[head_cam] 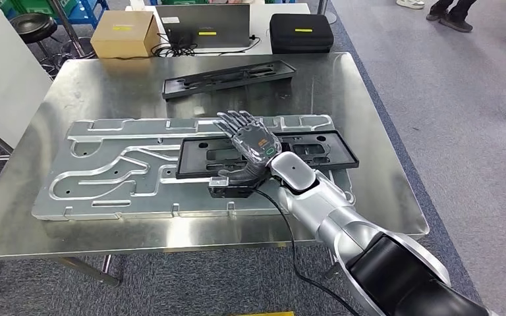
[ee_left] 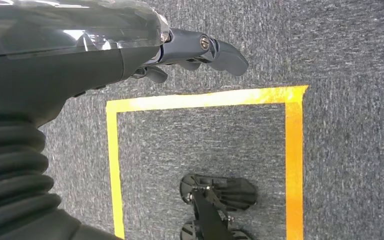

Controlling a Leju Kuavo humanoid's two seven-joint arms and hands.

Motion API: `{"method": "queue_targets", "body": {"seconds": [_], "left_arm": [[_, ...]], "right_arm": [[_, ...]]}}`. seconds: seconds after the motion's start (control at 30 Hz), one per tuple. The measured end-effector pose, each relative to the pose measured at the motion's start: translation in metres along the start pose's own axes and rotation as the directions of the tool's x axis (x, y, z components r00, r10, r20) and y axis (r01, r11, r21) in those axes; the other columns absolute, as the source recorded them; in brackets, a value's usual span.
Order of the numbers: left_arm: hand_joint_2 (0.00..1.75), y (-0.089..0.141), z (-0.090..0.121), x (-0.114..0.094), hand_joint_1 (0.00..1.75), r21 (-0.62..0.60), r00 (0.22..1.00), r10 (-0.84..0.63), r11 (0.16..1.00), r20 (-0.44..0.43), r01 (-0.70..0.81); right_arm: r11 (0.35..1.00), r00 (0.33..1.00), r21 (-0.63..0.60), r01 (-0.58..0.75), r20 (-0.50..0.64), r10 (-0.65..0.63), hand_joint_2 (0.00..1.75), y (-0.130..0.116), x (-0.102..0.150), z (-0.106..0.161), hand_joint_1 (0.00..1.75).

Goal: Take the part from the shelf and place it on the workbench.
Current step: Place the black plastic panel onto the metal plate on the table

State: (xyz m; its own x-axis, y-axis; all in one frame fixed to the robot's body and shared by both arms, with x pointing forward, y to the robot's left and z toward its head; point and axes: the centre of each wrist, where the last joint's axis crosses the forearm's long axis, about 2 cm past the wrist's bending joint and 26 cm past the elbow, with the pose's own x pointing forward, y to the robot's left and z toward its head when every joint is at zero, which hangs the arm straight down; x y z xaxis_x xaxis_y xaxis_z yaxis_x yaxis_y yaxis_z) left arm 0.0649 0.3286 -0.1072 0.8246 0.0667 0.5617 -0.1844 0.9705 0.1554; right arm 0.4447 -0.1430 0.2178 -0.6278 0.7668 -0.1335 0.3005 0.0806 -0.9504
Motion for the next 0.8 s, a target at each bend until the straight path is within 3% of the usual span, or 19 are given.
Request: {"method": "queue_targets", "body": {"seconds": [0.23,0.43,0.6,0.8], "left_arm": [[0.0,-0.001,0.004,-0.008,0.0,0.008,1.0,0.019,1.0,-0.002,-0.019],[0.0,0.001,0.009,-0.018,0.0,0.025,0.999,0.039,0.999,-0.012,-0.038],[0.0,0.002,0.011,-0.023,0.0,0.035,0.996,0.086,0.996,-0.004,-0.086],[0.0,0.0,0.015,-0.03,0.0,0.074,0.989,0.145,0.987,-0.015,-0.143]], "right_arm": [[0.967,1.0,-0.255,-0.011,0.002,0.012,0.0,-0.034,-0.011,0.002,0.0],[0.891,0.997,-0.448,-0.07,-0.069,0.043,0.0,-0.044,-0.028,0.051,0.0],[0.805,0.981,-0.577,-0.14,-0.191,0.034,0.0,-0.053,-0.044,0.122,0.0],[0.751,0.94,-0.636,-0.177,-0.334,-0.062,0.0,-0.051,-0.063,0.248,0.0]]}}
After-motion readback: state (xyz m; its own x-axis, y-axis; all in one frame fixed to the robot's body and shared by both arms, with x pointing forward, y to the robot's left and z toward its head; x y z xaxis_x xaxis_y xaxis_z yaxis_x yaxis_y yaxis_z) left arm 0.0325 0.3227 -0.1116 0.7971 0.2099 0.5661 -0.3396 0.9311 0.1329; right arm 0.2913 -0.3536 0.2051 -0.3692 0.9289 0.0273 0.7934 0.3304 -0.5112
